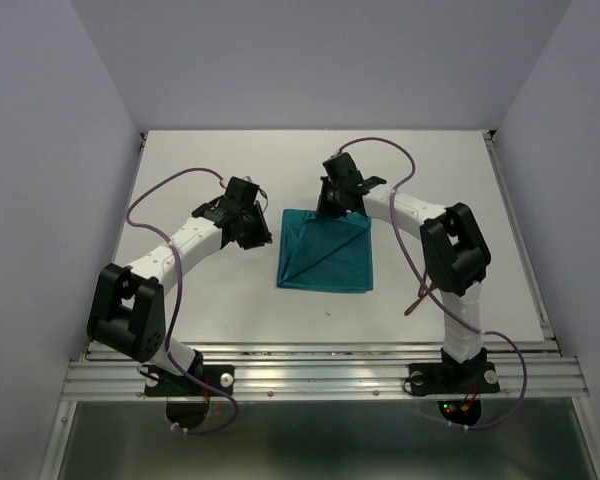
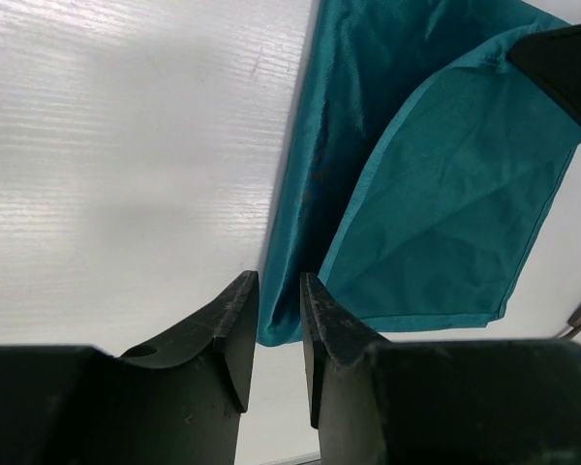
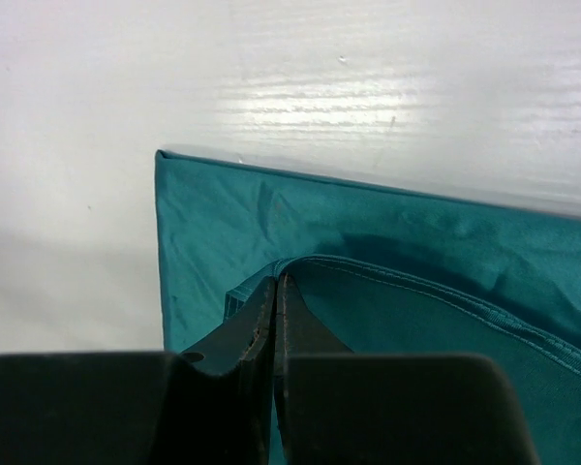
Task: Fold the napkin into a case and place the utensils inside
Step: Fold the top corner of the square-folded napkin at the center of the board.
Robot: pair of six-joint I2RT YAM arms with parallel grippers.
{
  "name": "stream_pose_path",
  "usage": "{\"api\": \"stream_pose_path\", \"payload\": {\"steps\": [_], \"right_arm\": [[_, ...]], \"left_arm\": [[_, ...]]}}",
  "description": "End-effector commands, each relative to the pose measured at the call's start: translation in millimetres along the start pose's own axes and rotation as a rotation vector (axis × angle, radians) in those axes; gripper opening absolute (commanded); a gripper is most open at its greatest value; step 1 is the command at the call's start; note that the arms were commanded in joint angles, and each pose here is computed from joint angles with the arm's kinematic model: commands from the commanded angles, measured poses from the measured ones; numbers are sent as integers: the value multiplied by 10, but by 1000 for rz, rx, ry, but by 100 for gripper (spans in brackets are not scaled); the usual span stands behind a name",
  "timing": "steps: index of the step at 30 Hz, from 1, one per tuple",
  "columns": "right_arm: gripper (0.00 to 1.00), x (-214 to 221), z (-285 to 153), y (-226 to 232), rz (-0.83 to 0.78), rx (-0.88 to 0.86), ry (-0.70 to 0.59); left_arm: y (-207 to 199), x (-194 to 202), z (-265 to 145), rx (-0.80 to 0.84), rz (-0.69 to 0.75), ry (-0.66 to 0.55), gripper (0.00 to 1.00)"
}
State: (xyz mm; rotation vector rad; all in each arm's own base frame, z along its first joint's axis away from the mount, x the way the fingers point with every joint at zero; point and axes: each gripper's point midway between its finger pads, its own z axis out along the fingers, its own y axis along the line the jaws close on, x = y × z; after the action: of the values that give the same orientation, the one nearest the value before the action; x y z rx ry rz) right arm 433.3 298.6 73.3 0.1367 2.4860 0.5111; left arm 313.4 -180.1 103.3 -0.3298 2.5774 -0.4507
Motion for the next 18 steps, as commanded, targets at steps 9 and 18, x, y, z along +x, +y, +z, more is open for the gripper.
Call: {"api": "stream_pose_path", "payload": {"steps": [9, 18], "right_arm": [[4, -194, 90, 397, -59, -105, -18], [5, -173, 149, 494, -77, -127, -1]], "left_arm": [[14, -83, -61, -19, 8, -18, 35], [48, -41, -48, -22, -6, -13, 35]]}}
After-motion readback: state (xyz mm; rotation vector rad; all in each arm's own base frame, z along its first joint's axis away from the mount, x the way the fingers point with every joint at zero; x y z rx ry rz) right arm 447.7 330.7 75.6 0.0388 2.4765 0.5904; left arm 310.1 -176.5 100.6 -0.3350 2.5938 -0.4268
